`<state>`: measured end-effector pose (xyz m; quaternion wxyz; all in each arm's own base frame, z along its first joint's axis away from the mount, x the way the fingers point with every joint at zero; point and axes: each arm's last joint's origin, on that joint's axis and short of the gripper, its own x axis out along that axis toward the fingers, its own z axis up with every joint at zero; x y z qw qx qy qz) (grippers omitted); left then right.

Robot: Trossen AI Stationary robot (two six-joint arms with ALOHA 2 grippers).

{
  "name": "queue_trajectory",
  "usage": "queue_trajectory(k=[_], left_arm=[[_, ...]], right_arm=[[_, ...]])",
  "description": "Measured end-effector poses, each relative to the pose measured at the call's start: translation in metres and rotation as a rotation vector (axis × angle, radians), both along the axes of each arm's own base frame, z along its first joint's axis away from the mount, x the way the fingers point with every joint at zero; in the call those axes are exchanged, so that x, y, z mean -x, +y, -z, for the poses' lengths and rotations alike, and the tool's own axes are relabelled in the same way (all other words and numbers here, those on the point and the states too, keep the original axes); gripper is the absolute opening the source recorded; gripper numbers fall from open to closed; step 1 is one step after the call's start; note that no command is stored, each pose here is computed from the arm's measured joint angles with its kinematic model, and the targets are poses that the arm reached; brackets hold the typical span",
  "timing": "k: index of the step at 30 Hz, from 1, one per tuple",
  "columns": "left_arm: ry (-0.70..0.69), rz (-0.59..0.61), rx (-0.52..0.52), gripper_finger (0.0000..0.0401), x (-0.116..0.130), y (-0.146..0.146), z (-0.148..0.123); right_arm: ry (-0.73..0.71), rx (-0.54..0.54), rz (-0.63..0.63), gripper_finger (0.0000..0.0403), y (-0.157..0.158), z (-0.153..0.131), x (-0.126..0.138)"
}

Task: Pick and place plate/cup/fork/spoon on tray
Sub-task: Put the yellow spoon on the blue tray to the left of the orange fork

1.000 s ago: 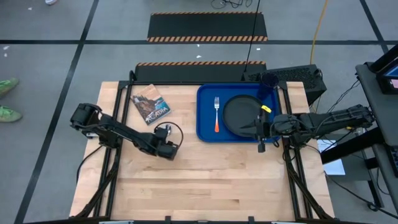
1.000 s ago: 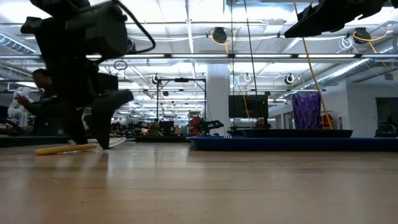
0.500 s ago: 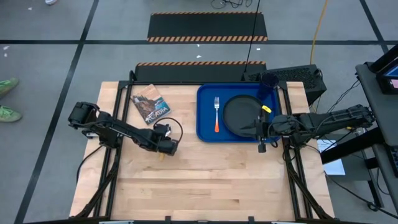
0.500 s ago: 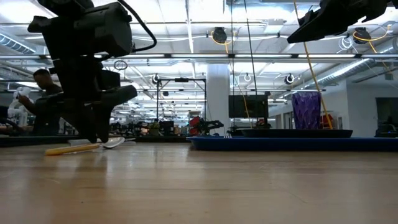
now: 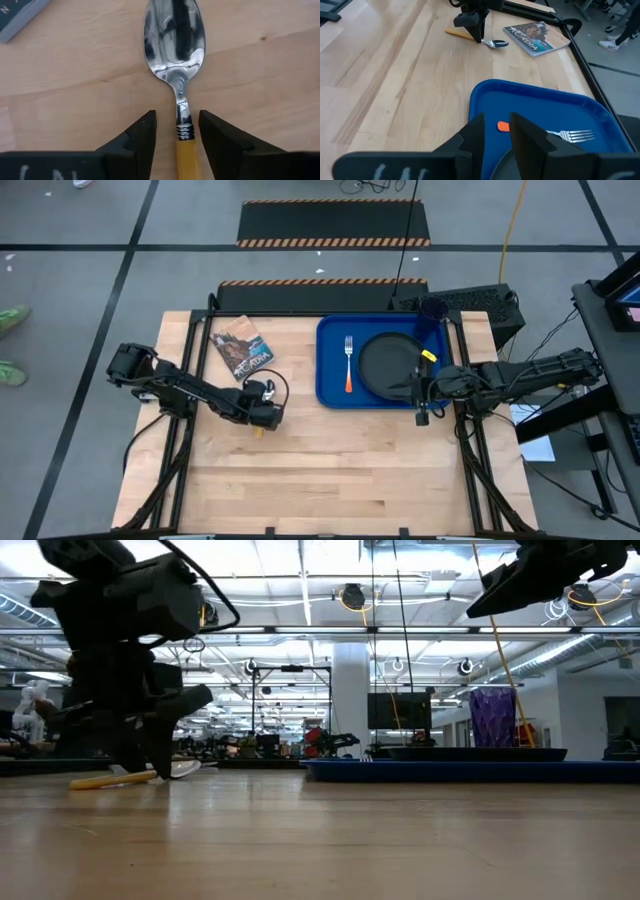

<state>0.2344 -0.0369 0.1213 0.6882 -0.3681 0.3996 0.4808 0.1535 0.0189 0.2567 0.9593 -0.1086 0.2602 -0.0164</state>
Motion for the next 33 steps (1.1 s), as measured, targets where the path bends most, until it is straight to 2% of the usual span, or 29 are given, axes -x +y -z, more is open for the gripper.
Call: queue_trajectory(k=[3, 6, 12, 18, 26, 33], left_arm=[[-0.015, -0.003, 0.000, 0.0159, 0.002, 0.001, 0.004], [-0.017, 0.017, -0.022, 0.0144, 0.002, 0.000, 0.004], [-0.022, 0.031, -0.056, 0.0078, 0.001, 0.000, 0.004], [-0.064, 0.001, -0.031, 0.0019, -0.002, -0.001, 0.004], [-0.123, 0.038, 0.006, 0.0027, -0.012, -0.004, -0.003], [-0.180, 0.113, -0.017, 0.0005, -0.033, -0.007, -0.026]], right_arm=[[-0.010, -0.003, 0.001, 0.0084, 0.000, -0.001, 0.000], [-0.015, -0.003, 0.000, 0.0084, 0.000, -0.001, -0.001], [-0.014, 0.008, -0.006, 0.0084, 0.000, -0.001, -0.001], [-0.012, 0.033, -0.019, 0.0084, 0.000, -0.001, -0.001], [-0.015, 0.053, -0.029, 0.0084, 0.000, -0.002, 0.000], [-0.015, 0.066, -0.035, 0.0084, 0.000, -0.002, 0.000]])
